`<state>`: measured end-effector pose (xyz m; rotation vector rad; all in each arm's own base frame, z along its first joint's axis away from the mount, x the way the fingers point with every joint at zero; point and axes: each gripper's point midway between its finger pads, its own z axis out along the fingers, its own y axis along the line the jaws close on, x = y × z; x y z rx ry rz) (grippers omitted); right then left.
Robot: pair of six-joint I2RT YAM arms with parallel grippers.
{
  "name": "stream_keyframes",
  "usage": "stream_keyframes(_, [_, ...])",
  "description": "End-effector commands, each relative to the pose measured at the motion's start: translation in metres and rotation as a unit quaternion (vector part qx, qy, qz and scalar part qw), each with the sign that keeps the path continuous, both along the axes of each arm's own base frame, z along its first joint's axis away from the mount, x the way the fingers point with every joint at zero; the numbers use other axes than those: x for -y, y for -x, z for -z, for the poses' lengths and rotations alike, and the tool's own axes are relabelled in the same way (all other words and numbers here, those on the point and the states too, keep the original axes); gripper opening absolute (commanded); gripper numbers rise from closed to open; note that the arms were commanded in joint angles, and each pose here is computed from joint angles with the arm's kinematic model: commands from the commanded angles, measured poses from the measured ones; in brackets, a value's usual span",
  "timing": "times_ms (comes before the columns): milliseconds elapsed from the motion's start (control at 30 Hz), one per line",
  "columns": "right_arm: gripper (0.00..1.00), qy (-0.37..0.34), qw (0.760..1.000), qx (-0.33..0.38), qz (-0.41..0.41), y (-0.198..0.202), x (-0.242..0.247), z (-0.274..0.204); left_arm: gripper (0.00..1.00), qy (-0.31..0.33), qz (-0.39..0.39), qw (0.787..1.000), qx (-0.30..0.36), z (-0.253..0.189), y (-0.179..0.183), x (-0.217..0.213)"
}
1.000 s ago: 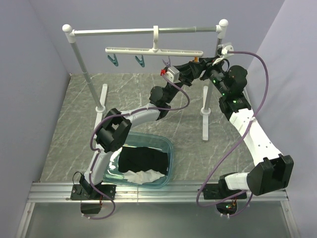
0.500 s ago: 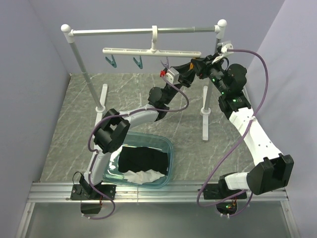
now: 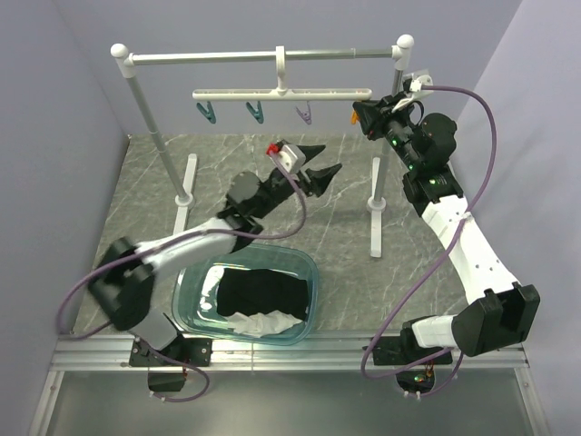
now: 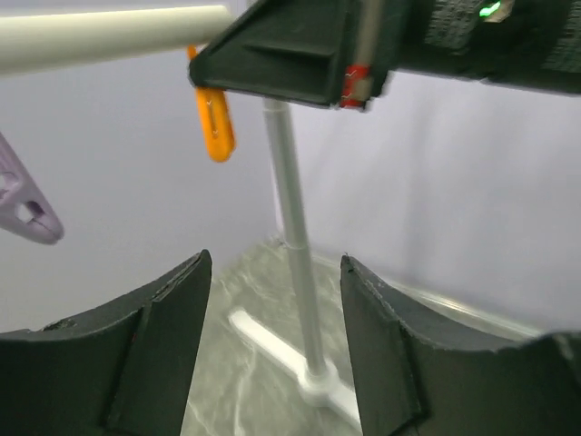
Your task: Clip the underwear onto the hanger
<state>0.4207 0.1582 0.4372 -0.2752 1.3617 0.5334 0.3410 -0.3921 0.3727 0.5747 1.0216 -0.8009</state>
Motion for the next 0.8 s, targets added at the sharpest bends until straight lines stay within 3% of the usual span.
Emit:
stream_keyframes(0, [0.00,-0.017,0.999,0.029,-0.016,0.008,-0.004,-0.029,0.63,-0.109,0.061,0.988,-0.089,0.021,0.046,-0.021])
stream_keyframes(67, [0.00,-0.019,0.999,0.025,-0.017,0.008,-0.005,-0.028,0.64,-0.155,0.075,0.976,-0.137,0.043,0.063,-0.034])
stream_keyframes(100, [0.00,-0.018,0.999,0.024,-0.017,0.009,-0.004,-0.027,0.63,-0.176,0.095,0.972,-0.126,0.039,0.082,-0.044])
stream_keyframes(133, [0.00,-0.018,0.999,0.025,-0.019,0.010,-0.005,-0.028,0.62,-0.229,0.097,0.954,-0.167,0.071,0.089,-0.060])
stream_keyframes(200, [0.00,-0.016,0.999,0.022,-0.020,0.011,-0.005,-0.027,0.60,-0.249,0.104,0.946,-0.181,0.075,0.107,-0.088])
stream_keyframes(233, [0.00,-0.015,0.999,0.022,-0.024,0.012,-0.006,-0.027,0.58,-0.274,0.109,0.927,-0.230,0.102,0.113,-0.109])
stream_keyframes(300, [0.00,-0.013,0.999,0.021,-0.024,0.014,-0.006,-0.026,0.54,-0.289,0.109,0.916,-0.257,0.113,0.124,-0.134])
stream_keyframes(333, [0.00,-0.011,0.999,0.021,-0.026,0.015,-0.006,-0.026,0.53,-0.314,0.096,0.894,-0.305,0.136,0.130,-0.153])
stream_keyframes(500, [0.00,-0.010,1.000,0.015,-0.025,0.015,-0.006,-0.024,0.51,-0.395,0.031,0.848,-0.351,0.191,0.135,-0.201])
stream_keyframes(633, [0.00,-0.008,1.000,0.015,-0.024,0.016,-0.005,-0.025,0.45,-0.424,-0.038,0.825,-0.371,0.211,0.113,-0.232])
stream_keyframes(767, [0.00,-0.003,1.000,0.015,-0.022,0.016,-0.004,-0.026,0.45,-0.497,-0.053,0.761,-0.414,0.249,0.110,-0.260])
